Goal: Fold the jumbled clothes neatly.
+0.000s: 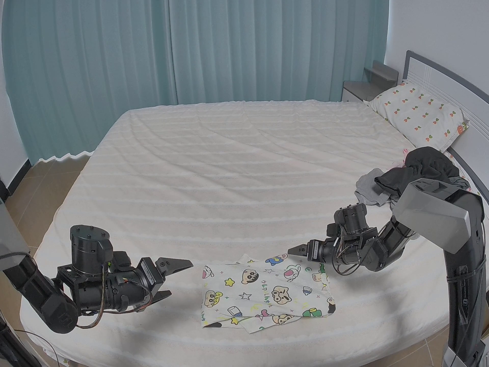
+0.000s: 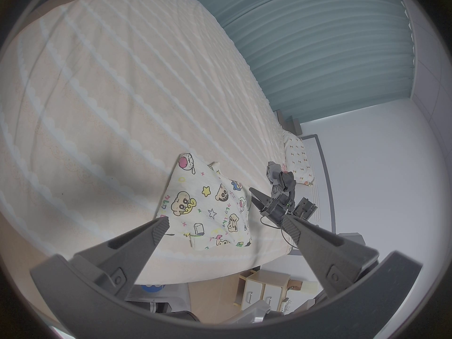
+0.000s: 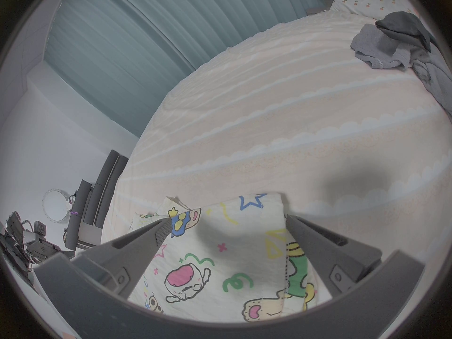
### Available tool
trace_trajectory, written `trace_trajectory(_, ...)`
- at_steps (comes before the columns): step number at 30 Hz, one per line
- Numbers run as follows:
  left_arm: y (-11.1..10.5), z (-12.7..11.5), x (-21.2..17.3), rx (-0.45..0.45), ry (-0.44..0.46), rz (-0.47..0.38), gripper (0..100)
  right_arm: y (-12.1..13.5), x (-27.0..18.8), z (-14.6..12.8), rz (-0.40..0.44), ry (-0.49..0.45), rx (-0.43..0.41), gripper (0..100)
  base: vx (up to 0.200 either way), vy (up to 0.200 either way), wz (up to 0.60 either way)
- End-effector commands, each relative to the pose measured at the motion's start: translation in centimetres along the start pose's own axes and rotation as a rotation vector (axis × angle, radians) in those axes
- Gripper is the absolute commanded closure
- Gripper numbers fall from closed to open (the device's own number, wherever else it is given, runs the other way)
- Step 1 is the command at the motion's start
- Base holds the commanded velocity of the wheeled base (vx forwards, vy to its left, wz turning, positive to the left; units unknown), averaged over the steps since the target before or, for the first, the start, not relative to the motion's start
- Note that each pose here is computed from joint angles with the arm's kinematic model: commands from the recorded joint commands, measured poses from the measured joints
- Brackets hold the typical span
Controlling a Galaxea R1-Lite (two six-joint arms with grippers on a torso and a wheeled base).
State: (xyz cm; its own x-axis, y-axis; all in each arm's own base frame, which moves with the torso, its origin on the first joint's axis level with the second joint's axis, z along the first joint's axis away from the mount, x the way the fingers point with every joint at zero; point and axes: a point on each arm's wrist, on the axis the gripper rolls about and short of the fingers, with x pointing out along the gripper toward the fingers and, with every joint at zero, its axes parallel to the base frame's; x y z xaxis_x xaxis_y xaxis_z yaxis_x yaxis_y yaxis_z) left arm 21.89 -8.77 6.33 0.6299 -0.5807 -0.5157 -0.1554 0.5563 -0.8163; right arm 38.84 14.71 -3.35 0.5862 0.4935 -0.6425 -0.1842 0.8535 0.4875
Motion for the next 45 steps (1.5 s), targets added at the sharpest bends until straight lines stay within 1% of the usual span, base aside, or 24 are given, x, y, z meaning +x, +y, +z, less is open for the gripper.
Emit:
trace_trajectory(1,0.0,0.0,0.0,0.000,-0.001,-0.001,0,0.2,0.1,0.1,0.007,-0.003,-0.005,0,0.000,0.000,0.00)
trace_trajectory(2,0.0,0.0,0.0,0.002,-0.001,-0.001,0,0.2,0.1,0.1,0.008,-0.001,-0.004,0,0.000,0.000,0.00)
trace_trajectory(3,0.0,0.0,0.0,0.000,-0.001,-0.001,0,0.3,0.1,0.1,0.010,0.001,-0.005,100,0.000,0.000,0.00)
trace_trajectory(12,0.0,0.0,0.0,0.002,-0.003,-0.001,0,0.3,0.0,0.0,-0.001,0.002,0.004,100,0.000,0.000,0.00)
trace_trajectory(16,0.0,0.0,0.0,0.002,-0.003,0.001,0,-0.1,-0.1,0.0,-0.037,-0.014,0.009,100,0.000,0.000,0.00)
trace_trajectory(17,0.0,0.0,0.0,0.002,-0.004,-0.001,0,-0.5,-0.1,0.2,-0.069,-0.035,0.013,100,0.000,0.000,0.00)
trace_trajectory(20,0.0,0.0,0.0,0.002,-0.003,0.001,0,-0.9,-0.3,0.4,-0.093,-0.049,0.024,100,0.000,0.000,0.00)
trace_trajectory(23,0.0,0.0,0.0,0.002,-0.004,-0.001,0,-1.3,-0.6,0.8,-0.100,-0.062,0.041,100,0.000,0.000,0.00)
trace_trajectory(30,-0.1,0.0,0.0,0.003,-0.007,-0.002,0,-1.2,-0.8,1.1,-0.115,-0.082,0.079,100,0.000,0.000,0.00)
trace_trajectory(36,-0.1,0.1,-0.1,0.004,-0.007,-0.004,0,-1.4,-1.0,1.2,-0.147,-0.093,0.084,100,0.000,0.000,0.00)
trace_trajectory(41,-0.1,0.0,0.0,0.003,-0.007,-0.002,0,-1.5,-0.9,1.2,-0.154,-0.092,0.086,100,0.000,0.000,0.00)
trace_trajectory(45,-0.1,0.1,0.0,0.004,-0.007,0.001,0,-2.1,-1.0,1.5,-0.181,-0.096,0.097,100,0.000,0.000,0.00)
